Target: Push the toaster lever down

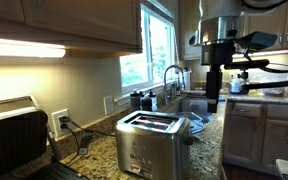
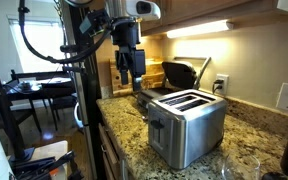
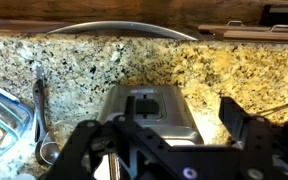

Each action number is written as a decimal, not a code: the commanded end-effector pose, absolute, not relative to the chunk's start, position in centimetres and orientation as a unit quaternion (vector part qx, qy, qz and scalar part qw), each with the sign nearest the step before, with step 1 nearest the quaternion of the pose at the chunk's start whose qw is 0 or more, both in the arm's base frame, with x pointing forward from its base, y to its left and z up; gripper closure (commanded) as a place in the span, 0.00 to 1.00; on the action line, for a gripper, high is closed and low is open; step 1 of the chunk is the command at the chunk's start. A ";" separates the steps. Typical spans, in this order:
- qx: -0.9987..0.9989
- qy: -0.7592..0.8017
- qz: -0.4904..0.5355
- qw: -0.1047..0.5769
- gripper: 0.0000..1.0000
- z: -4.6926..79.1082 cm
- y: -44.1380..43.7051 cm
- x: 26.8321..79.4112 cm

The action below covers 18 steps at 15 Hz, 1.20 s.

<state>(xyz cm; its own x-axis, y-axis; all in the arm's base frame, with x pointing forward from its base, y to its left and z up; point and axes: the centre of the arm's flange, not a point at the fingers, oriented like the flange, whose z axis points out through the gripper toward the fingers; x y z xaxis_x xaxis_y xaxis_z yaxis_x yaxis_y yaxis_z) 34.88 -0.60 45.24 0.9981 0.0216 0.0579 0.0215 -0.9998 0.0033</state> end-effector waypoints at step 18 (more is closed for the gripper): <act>0.999 -0.013 0.034 0.015 0.97 35.7 -3.9 40.1</act>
